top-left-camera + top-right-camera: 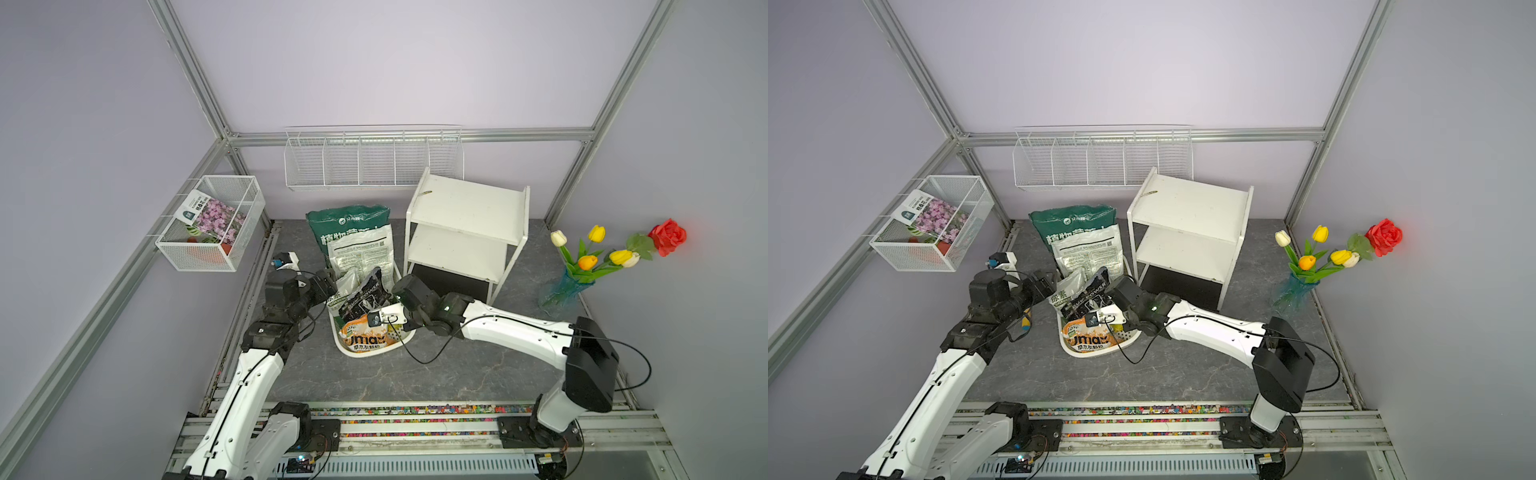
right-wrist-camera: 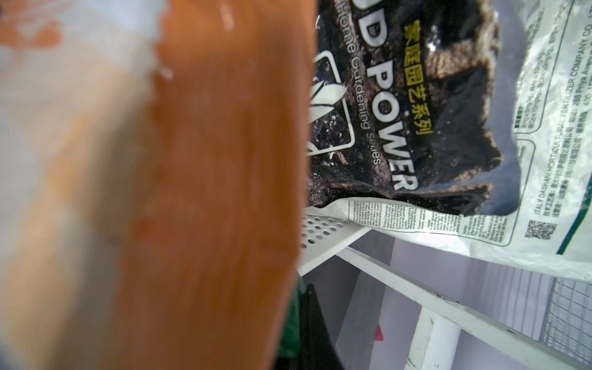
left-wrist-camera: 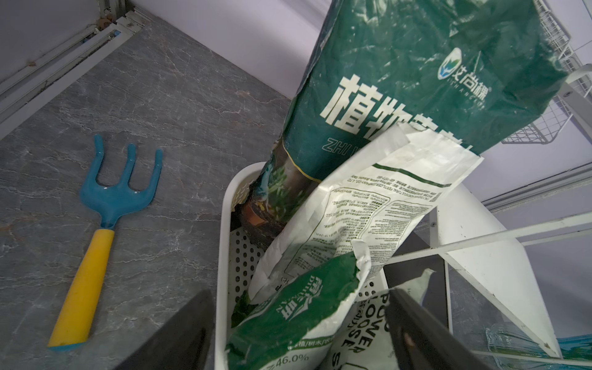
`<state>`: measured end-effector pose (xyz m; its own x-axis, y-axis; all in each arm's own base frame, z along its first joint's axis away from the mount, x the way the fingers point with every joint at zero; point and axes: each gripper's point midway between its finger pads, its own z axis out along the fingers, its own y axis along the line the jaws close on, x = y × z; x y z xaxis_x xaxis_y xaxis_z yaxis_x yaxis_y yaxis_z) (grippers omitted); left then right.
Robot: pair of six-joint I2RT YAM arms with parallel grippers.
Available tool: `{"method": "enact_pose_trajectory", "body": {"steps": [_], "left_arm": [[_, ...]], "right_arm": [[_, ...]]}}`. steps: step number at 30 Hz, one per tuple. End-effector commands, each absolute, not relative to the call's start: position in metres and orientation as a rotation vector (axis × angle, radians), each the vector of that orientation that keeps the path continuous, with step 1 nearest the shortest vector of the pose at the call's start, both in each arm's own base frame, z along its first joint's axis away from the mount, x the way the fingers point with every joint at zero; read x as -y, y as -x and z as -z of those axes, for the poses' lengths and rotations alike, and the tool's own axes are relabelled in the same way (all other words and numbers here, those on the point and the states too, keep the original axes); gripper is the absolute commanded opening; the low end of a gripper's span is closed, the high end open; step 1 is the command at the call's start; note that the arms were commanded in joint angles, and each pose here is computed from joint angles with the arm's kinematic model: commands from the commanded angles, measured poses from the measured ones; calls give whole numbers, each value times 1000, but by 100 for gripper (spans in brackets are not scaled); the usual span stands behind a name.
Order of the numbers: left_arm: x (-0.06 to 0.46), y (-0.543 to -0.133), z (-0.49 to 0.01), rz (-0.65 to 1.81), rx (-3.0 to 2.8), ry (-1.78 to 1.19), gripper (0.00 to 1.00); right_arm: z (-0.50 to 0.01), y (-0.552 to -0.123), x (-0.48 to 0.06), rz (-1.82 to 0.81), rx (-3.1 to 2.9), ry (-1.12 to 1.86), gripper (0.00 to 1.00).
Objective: Take down the fertilizer bag from the shelf
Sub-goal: Place the fertilizer bag in the storage box.
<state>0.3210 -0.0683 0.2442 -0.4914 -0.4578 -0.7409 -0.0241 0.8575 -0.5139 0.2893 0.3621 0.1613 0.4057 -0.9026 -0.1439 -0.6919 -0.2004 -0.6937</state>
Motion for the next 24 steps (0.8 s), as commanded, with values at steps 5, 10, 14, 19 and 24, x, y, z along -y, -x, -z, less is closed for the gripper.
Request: {"method": "enact_pose_trajectory", "body": {"steps": [5,10,14,19,24], "left_arm": [[62,-318,-245,493,-2028,328,88],[63,-322,-247,512,-2019,337,88],[64,-321,-246,513,-2022,338,88],[63,-320,-245,505,-2026,334,88],[63,-319,-245,507,-2025,337,88]], "right_arm": [[-175,-313,-349,530,-1330,2003,0],[-158,-302,-362,544,-1263,2063,0],[-147,-283,-373,440,-1319,2079,0],[-140,-253,-382,138,-1480,2033,0],[-138,-248,-386,36,-1533,1979,0]]}}
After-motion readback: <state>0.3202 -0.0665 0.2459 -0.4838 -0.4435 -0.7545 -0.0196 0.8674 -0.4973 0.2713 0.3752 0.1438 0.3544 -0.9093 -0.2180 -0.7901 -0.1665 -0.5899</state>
